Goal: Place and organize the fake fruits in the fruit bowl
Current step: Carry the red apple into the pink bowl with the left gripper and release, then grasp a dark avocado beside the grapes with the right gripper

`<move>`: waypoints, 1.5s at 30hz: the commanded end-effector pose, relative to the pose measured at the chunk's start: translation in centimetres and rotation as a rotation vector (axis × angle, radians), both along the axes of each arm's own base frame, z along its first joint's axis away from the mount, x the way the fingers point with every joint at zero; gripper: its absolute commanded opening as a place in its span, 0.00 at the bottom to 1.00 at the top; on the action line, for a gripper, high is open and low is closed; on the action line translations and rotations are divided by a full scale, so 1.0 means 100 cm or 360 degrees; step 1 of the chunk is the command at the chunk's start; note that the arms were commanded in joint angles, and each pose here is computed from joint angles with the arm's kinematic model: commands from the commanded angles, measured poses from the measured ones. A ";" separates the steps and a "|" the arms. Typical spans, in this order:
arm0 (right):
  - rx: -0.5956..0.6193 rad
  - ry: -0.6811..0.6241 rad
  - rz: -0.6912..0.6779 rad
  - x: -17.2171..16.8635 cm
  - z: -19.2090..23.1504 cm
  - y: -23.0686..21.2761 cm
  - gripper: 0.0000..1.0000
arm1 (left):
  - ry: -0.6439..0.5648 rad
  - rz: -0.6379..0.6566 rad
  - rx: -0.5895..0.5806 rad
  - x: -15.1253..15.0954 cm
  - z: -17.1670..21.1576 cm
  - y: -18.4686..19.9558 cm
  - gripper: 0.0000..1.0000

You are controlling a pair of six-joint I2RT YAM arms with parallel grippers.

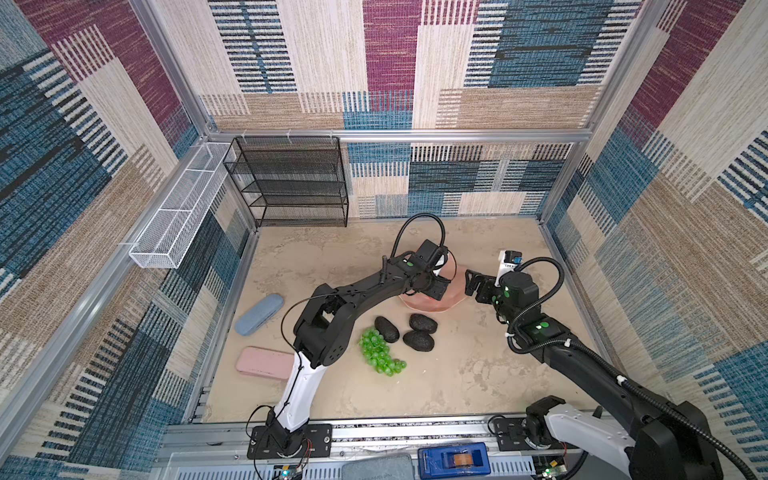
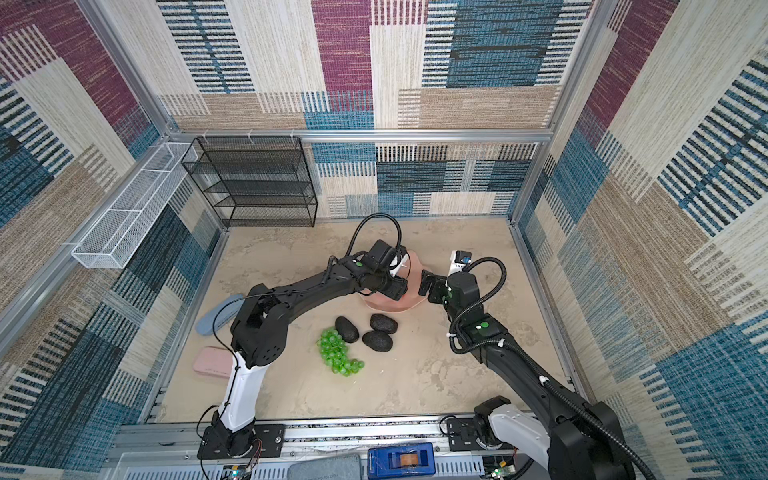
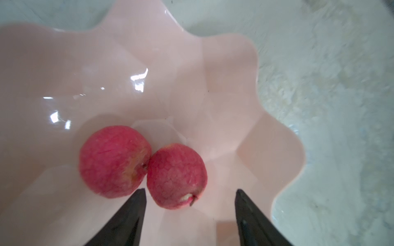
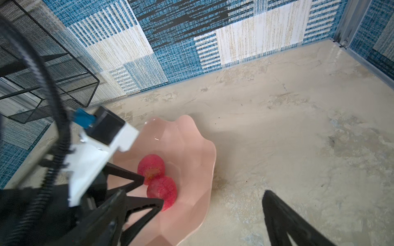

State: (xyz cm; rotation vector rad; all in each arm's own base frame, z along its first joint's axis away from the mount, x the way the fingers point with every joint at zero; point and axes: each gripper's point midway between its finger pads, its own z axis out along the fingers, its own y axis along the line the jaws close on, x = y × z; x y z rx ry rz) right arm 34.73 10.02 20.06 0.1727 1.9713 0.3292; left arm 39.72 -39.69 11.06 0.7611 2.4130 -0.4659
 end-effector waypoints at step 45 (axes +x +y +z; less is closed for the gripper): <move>-0.0391 0.0631 0.0856 -0.123 -0.107 0.137 0.41 | -0.0459 0.1098 -0.0547 -0.034 0.069 0.276 0.81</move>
